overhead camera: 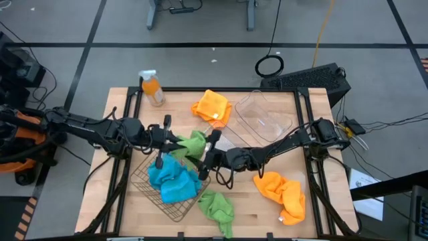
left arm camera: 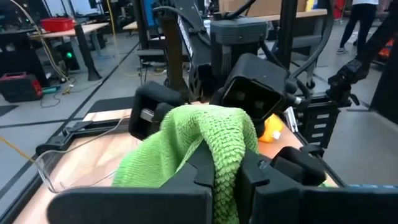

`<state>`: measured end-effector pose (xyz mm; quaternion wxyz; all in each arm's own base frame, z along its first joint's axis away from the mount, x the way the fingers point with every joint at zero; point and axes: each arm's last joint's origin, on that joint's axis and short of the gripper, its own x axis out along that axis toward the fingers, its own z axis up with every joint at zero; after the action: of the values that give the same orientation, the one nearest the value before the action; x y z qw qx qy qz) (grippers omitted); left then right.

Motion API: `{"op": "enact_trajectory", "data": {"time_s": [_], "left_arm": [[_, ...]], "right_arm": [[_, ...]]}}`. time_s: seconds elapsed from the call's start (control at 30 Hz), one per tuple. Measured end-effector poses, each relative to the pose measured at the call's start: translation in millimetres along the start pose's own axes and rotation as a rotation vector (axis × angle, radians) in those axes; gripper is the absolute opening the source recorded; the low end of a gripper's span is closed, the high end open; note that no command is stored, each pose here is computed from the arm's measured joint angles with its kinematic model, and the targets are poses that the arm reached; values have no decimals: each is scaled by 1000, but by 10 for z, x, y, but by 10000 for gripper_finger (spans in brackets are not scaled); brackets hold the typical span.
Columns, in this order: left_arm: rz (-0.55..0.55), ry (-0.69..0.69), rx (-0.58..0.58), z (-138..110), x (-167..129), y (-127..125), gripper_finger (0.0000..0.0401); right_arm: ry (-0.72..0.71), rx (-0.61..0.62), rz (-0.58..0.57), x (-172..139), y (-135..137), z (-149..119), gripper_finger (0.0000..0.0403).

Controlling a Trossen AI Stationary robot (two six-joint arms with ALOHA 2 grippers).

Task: Sort microfiber towel by color & place in baskets
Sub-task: Put the top green microfiber towel into the top transparent bin

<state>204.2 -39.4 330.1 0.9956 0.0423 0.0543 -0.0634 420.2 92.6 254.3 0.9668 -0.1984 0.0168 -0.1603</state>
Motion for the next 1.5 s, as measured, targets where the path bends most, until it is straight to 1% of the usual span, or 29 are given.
{"op": "enact_trajectory", "data": {"time_s": [0.1,0.2,0.27,0.43,0.53,0.63,0.67,0.7,0.83,0.93,1.1,1.27,1.4,1.5], "left_arm": [[0,3,15,-3,1,0,20],[4,16,26,-16,1,1,28],[24,34,27,-32,1,17,33],[50,101,29,-97,-2,47,36],[77,133,32,-128,-1,64,37],[85,154,29,-156,30,66,37],[85,158,27,-164,42,65,38],[86,163,18,-173,55,64,38],[89,191,-14,-221,124,58,38],[91,198,-45,-236,144,55,40],[66,220,-62,-254,129,34,69],[79,199,-72,-184,-34,52,96],[89,140,-78,-33,-242,79,102],[89,89,-84,37,-379,90,102]], "right_arm": [[-5,5,12,-19,29,12,313],[-6,-13,25,-50,77,29,272],[-11,-26,37,-78,117,46,236],[-20,-68,54,-139,198,84,131],[-26,-69,56,-150,206,99,71],[-27,-69,54,-155,211,103,21],[-27,-72,55,-157,213,103,13],[-27,-72,56,-157,214,103,10],[-24,-66,58,-157,216,100,20],[-25,-65,62,-164,226,104,17],[-30,-66,81,-190,261,118,6],[-23,-84,112,-254,342,138,6],[8,-113,143,-307,405,133,6],[31,-89,154,-337,382,161,6]]}}
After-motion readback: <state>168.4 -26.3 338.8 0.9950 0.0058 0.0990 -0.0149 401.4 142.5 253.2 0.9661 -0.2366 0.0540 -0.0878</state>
